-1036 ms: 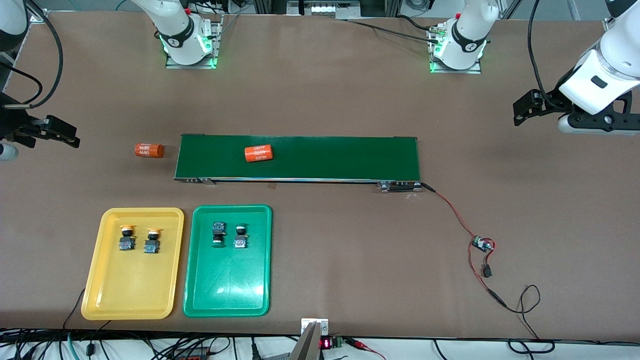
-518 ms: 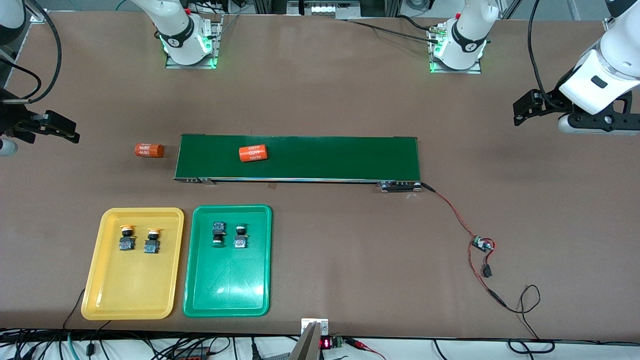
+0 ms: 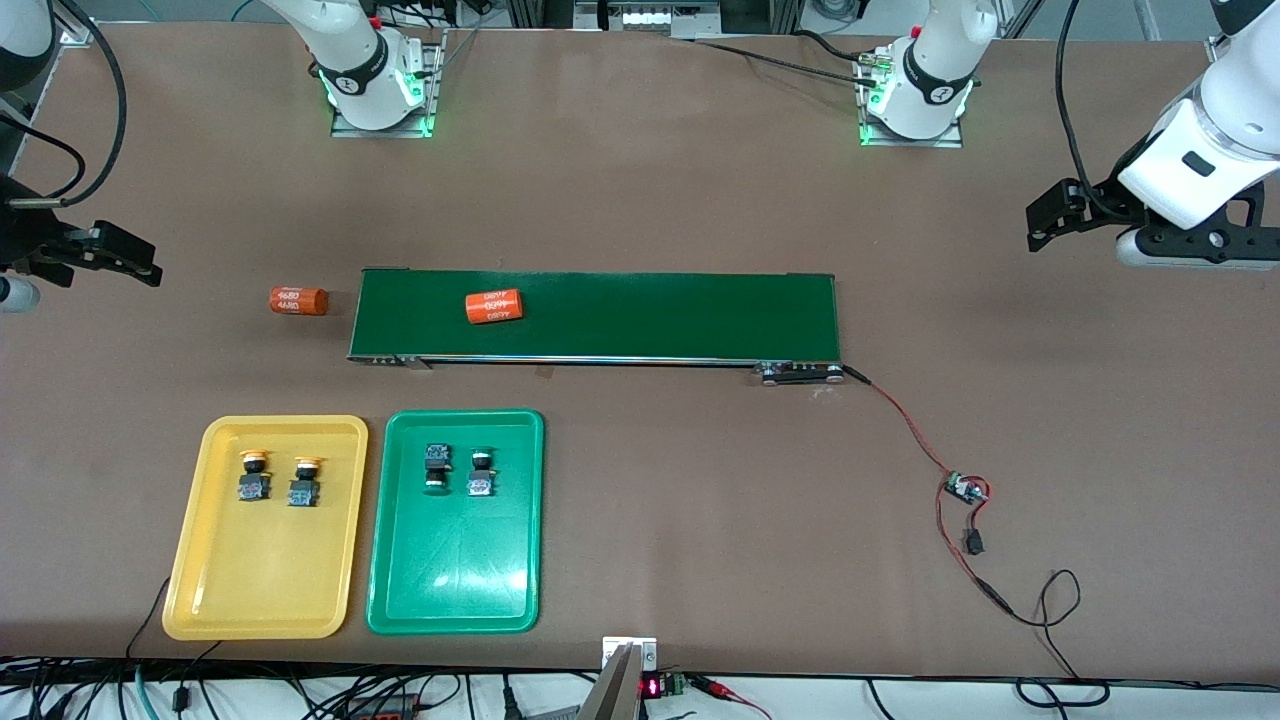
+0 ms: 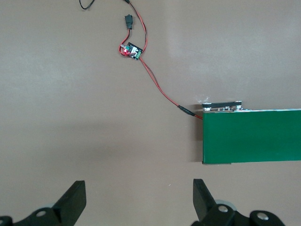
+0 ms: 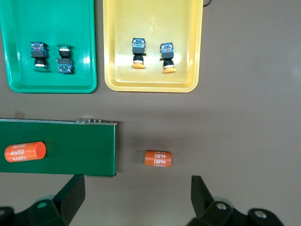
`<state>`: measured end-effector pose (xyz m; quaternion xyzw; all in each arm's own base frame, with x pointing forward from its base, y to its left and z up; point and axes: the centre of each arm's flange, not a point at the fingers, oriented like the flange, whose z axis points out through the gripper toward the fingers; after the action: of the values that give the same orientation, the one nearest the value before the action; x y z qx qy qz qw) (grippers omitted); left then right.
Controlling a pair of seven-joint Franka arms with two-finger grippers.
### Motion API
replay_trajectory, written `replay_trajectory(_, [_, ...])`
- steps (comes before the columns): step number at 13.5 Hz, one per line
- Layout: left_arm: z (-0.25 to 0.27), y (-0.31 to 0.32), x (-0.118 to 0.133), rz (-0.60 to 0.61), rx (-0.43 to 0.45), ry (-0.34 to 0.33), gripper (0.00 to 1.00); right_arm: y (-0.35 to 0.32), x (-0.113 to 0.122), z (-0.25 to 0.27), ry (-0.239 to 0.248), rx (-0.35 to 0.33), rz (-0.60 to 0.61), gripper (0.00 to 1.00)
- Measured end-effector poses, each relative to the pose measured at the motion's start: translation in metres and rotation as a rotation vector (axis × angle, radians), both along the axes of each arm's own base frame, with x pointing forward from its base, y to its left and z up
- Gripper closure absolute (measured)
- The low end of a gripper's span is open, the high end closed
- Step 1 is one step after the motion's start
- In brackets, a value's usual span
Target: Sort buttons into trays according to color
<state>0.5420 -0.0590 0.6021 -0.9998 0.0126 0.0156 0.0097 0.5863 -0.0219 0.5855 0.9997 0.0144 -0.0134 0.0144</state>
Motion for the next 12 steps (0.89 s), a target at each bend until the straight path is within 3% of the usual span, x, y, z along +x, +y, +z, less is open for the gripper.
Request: replay_trajectory(12, [0.0, 0.0, 0.0, 0.0, 0.0, 0.0, 0.0, 0.023, -0.001, 0.005, -0.008, 0.001, 0.037, 0.0])
